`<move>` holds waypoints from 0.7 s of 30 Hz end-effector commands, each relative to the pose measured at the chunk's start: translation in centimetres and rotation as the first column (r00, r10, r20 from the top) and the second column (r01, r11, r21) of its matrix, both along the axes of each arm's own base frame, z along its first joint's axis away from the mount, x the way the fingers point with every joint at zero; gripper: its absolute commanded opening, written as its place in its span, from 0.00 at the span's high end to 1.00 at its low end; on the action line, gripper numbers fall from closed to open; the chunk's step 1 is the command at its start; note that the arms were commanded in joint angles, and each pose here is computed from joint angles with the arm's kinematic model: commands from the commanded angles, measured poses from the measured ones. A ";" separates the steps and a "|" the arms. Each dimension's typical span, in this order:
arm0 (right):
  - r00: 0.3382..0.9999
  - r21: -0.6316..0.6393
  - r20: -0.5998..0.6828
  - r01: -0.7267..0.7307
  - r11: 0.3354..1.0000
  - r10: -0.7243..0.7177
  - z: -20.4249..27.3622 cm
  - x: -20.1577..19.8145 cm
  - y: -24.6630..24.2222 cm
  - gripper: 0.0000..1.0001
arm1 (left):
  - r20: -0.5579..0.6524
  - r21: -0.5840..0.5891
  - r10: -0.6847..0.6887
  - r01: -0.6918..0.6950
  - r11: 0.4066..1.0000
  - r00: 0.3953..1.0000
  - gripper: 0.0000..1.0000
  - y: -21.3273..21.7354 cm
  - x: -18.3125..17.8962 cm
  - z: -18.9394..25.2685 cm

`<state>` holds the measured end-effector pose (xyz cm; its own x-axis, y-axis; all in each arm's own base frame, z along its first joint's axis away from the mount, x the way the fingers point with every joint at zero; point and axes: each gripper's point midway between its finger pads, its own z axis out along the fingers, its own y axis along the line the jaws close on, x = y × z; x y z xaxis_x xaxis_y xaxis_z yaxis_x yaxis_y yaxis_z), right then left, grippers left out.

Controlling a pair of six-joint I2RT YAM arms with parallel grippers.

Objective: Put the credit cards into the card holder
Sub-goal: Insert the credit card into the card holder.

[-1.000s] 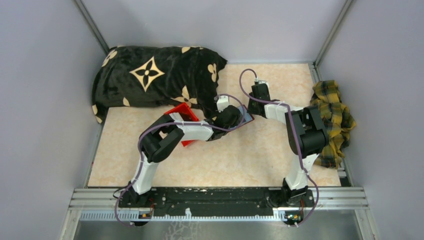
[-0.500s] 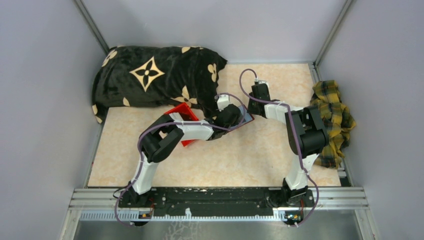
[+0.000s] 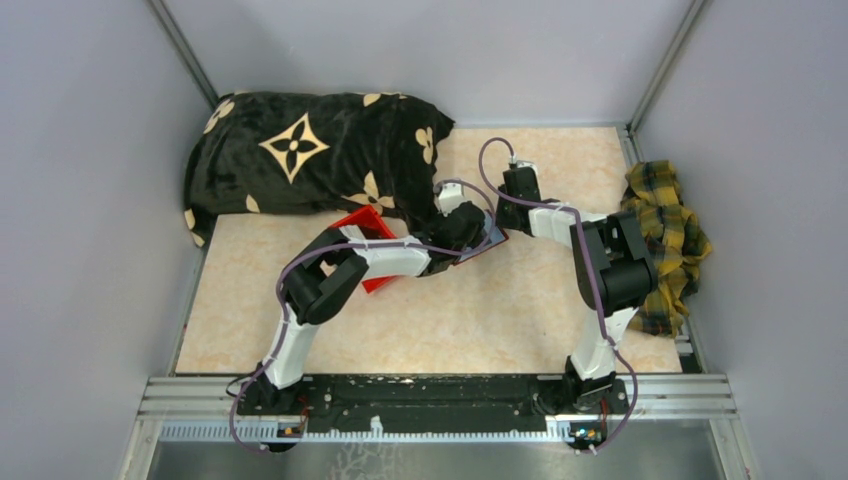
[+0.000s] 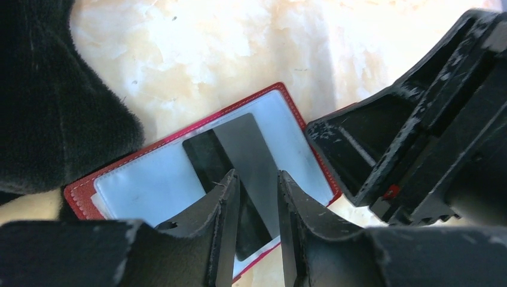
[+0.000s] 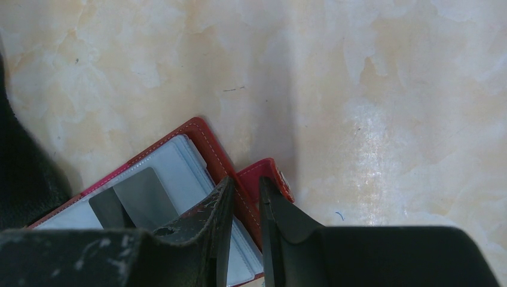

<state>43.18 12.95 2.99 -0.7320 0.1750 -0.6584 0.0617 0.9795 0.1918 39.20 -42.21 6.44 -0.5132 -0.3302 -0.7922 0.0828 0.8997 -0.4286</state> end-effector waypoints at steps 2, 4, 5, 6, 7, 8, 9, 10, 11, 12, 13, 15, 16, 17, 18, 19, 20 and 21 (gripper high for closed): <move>1.000 0.016 0.019 -0.022 1.000 0.022 0.1 0.8 0.7 0.77 | 0.012 0.004 0.006 -0.006 1.000 1.000 0.66 0.8 -1.1 0.4; 1.000 0.018 0.018 -0.022 1.000 0.021 0.2 0.8 0.7 0.77 | 0.013 0.011 0.012 -0.012 1.000 1.000 0.67 1.4 -1.3 0.4; 1.000 0.017 0.020 -0.023 1.000 0.023 0.2 0.8 0.7 0.77 | 0.012 0.018 0.012 -0.012 1.000 1.000 0.68 1.6 -1.4 0.4; 1.000 0.017 0.020 -0.023 1.000 0.022 0.2 0.8 0.7 0.77 | 0.009 0.026 0.013 -0.013 1.000 1.000 0.68 1.9 -1.5 0.2; 1.000 0.016 0.019 -0.021 1.000 0.021 0.2 0.8 0.6 0.77 | 0.008 0.032 0.015 -0.015 0.999 1.000 0.69 2.1 -1.7 0.1; 1.000 0.016 0.020 -0.021 1.000 0.021 0.3 0.8 0.6 0.77 | 0.006 0.034 0.018 -0.018 0.999 1.000 0.70 2.3 -1.8 0.0; 1.000 0.016 0.020 -0.021 1.000 0.021 0.3 0.8 0.6 0.77 | 0.005 0.038 0.020 -0.020 0.999 1.000 0.70 2.6 -2.0 -0.2; 1.000 0.017 0.021 -0.022 1.000 0.021 0.3 0.8 0.6 0.77 | 0.005 0.037 0.022 -0.022 0.999 1.000 0.71 2.7 -2.1 -0.2; 1.000 0.016 0.020 -0.021 1.000 0.021 0.3 0.8 0.6 0.77 | 0.004 0.039 0.023 -0.023 0.999 1.000 0.72 2.9 -2.2 -0.3; 1.000 0.017 0.022 -0.021 1.000 0.021 0.3 0.8 0.6 0.77 | 0.003 0.041 0.025 -0.025 0.999 1.000 0.72 3.1 -2.3 -0.4; 1.000 0.017 0.021 -0.022 1.000 0.021 0.3 0.8 0.6 0.77 | 0.002 0.042 0.027 -0.027 0.999 1.000 0.72 3.2 -2.3 -0.5; 1.000 0.016 0.020 -0.022 1.000 0.022 0.2 0.7 0.6 0.77 | 0.002 0.043 0.028 -0.028 0.999 1.000 0.73 3.4 -2.5 -0.6; 1.000 0.016 0.019 -0.022 1.000 0.022 0.2 0.7 0.6 0.77 | 0.000 0.047 0.029 -0.029 0.999 1.000 0.74 3.5 -2.5 -0.7; 1.000 0.016 0.019 -0.022 1.000 0.022 0.1 0.7 0.6 0.77 | -0.001 0.047 0.029 -0.029 0.998 1.000 0.75 3.5 -2.5 -0.8; 1.000 0.015 0.017 -0.022 1.000 0.022 0.1 0.6 0.6 0.77 | -0.002 0.051 0.028 -0.028 0.998 1.000 0.76 3.6 -2.6 -0.9; 1.000 0.016 0.018 -0.021 1.000 0.021 0.1 0.7 0.6 0.77 | -0.002 0.052 0.028 -0.028 0.998 1.000 0.78 3.6 -2.6 -0.9; 1.000 0.016 0.018 -0.022 1.000 0.022 0.1 0.7 0.6 0.77 | -0.004 0.057 0.026 -0.026 0.998 1.000 0.79 3.7 -2.6 -1.1; 1.000 0.015 0.017 -0.021 1.000 0.021 0.1 0.7 0.6 0.77 | -0.004 0.061 0.026 -0.025 0.998 1.000 0.80 3.7 -2.6 -1.1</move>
